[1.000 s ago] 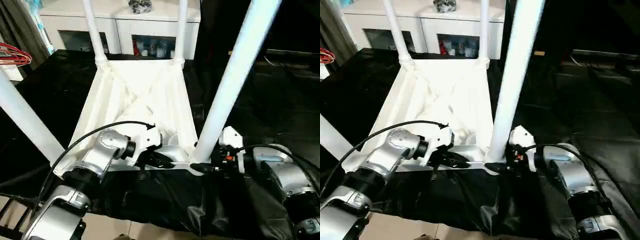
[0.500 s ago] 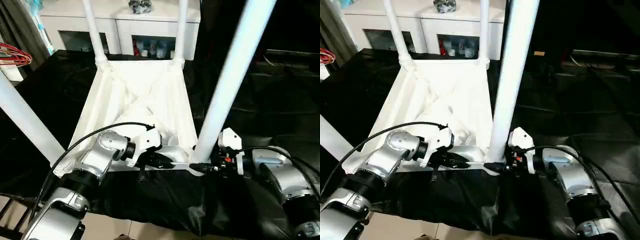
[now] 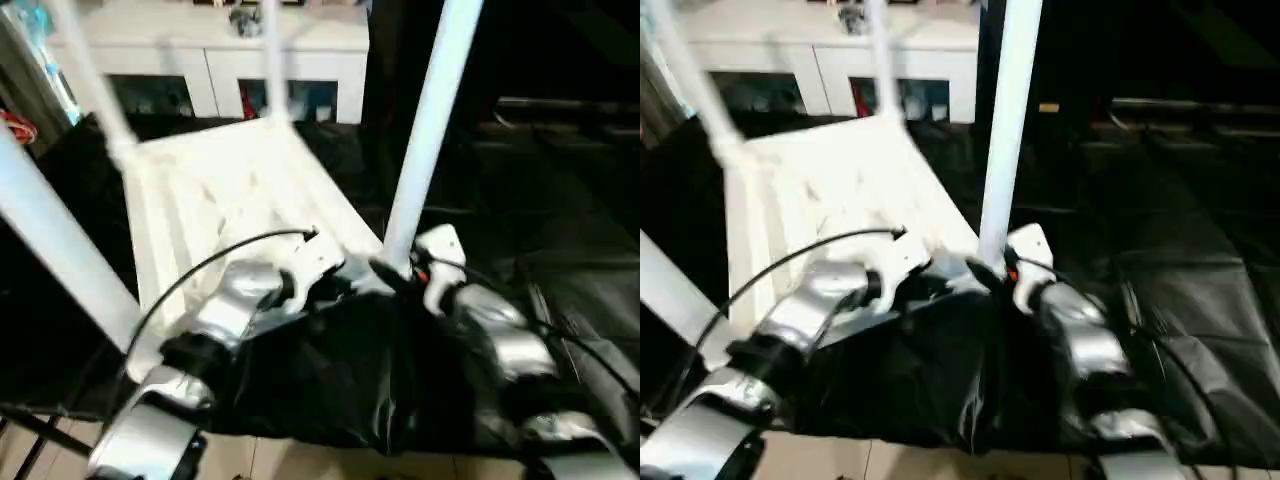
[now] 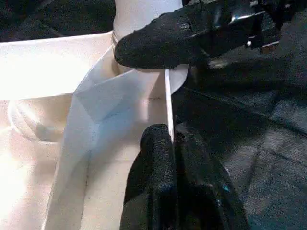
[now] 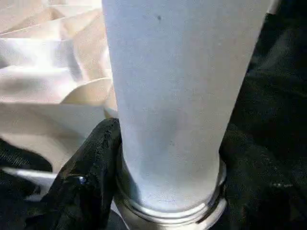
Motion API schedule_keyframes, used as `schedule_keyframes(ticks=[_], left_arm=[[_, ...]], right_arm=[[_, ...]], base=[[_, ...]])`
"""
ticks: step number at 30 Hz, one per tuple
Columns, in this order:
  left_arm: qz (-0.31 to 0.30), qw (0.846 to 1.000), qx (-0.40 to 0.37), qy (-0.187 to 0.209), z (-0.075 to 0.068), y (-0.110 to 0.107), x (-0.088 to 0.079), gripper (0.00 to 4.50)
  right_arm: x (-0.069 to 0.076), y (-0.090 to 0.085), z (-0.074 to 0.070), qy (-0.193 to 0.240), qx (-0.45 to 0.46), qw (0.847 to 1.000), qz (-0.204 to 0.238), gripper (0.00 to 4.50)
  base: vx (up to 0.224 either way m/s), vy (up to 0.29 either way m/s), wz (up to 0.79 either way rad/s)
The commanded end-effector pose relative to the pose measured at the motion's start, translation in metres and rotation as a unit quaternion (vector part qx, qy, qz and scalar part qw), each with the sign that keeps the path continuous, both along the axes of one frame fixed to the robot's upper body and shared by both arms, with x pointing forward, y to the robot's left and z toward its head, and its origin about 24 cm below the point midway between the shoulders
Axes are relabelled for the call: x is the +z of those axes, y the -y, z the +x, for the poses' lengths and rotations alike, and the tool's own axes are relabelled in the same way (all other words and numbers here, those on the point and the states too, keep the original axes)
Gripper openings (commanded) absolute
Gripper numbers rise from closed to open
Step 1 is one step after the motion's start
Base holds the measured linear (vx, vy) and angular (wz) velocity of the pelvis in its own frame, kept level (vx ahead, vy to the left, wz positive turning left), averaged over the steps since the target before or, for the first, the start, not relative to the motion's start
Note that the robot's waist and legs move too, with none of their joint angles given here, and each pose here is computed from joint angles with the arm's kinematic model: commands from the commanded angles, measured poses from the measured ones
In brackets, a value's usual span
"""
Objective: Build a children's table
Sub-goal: Rotate leg to tighten
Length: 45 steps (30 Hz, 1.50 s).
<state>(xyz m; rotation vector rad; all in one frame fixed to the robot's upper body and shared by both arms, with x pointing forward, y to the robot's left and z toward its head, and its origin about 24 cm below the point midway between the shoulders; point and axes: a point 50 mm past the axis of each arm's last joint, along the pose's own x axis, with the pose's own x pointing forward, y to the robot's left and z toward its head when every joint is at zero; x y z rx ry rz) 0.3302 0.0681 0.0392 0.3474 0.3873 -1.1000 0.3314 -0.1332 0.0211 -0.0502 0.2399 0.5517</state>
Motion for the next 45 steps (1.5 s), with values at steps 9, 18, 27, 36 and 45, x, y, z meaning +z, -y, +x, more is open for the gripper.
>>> schedule_keyframes(ticks=[9,18,27,36,45], left_arm=[[-0.054,0.991,-0.119,0.01,-0.015,0.024,0.009,0.0],[-0.071,0.98,-0.187,-0.008,-0.023,0.011,0.014,0.0],[-0.048,0.975,-0.216,-0.036,-0.022,-0.014,0.013,0.0],[-0.042,0.969,-0.239,-0.055,-0.025,-0.026,0.013,0.0],[-0.058,0.979,-0.191,-0.038,-0.022,-0.014,0.011,0.0]], right_arm=[[0.0,-0.009,-0.007,0.004,0.087,0.996,-0.003,3.72],[0.006,0.026,-0.039,-0.014,0.259,0.966,-0.02,3.92],[0.011,0.04,-0.055,-0.067,0.365,0.928,-0.032,3.27],[0.013,0.037,-0.062,-0.087,0.393,0.915,-0.02,2.72],[0.004,0.027,-0.066,-0.096,0.383,0.919,0.006,2.61]], base=[[0.0,0.0,0.0],[0.0,0.0,0.0],[0.0,0.0,0.0],[0.0,0.0,0.0],[0.0,0.0,0.0]])
